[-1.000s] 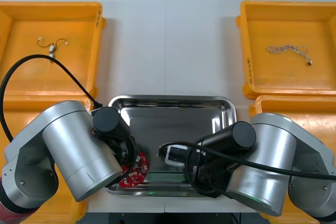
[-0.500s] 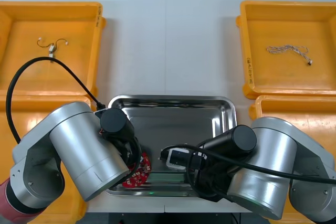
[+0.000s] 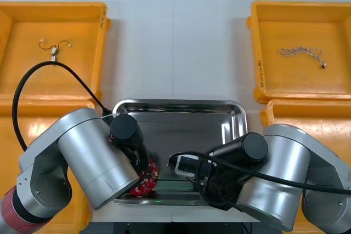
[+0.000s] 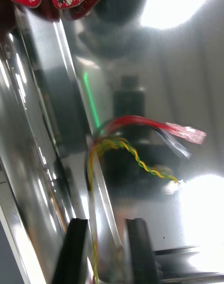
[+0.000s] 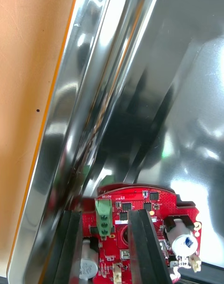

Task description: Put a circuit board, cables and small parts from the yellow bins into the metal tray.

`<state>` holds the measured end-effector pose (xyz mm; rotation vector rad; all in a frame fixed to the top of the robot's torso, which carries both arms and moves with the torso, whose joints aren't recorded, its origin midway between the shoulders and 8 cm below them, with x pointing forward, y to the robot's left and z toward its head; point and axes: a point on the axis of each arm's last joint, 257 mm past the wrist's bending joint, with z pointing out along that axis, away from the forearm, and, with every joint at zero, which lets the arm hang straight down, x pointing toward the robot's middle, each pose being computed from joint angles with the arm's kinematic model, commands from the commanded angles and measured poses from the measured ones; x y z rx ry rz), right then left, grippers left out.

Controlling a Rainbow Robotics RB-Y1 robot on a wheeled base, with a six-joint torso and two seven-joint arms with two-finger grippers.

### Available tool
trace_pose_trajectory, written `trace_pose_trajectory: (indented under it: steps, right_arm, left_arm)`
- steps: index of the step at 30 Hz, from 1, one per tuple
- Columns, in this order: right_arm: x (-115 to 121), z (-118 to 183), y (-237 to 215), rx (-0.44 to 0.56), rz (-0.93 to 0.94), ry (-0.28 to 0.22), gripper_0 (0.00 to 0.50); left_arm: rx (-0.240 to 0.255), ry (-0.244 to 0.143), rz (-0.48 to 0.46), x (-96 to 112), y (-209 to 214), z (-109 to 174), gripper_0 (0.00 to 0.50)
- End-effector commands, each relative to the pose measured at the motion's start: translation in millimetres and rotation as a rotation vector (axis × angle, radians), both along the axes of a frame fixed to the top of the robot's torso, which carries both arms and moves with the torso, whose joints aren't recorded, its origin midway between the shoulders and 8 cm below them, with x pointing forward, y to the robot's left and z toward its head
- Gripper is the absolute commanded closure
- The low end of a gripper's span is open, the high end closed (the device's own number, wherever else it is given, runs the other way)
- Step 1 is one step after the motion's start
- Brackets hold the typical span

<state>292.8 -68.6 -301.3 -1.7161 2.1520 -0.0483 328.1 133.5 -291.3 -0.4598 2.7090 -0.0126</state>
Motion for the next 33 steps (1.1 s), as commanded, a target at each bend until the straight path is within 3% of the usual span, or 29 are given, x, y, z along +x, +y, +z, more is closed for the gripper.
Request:
trace_pose_trajectory:
  steps: [1,3,9,13,22,26,33]
  right_arm:
    - [-4.4,3.1,13.3,0.032,-0.005,-0.012,0.035]
    - [-3.7,4.6,13.7,0.034,-0.006,-0.018,0.0]
    - [2.7,10.7,9.4,0.032,-0.02,-0.029,0.0]
    - [11.1,23.0,0.6,0.02,-0.037,-0.039,0.0]
    - [22.6,66.1,-29.8,0.004,-0.087,0.002,0.0]
    - [37.3,95.6,-27.0,0.07,-0.092,-0.025,0.0]
    - [60.7,146.2,-26.1,0.174,-0.116,-0.086,0.0]
  left_arm:
    - [0.012,0.001,-0.097,-5.5,-15.8,2.0,0.21]
    - [0.01,-0.006,-0.099,-3.7,-16.6,4.4,0.21]
    - [-0.002,-0.022,-0.107,-2.9,-20.2,10.2,0.211]
    - [-0.015,-0.057,-0.113,3.6,-22.5,22.9,0.211]
    - [-0.047,-0.128,-0.118,13.4,-19.7,50.4,0.203]
    - [-0.054,-0.162,-0.116,20.9,-15.0,64.9,0.195]
    - [-0.068,-0.184,-0.121,36.0,-7.2,87.6,0.181]
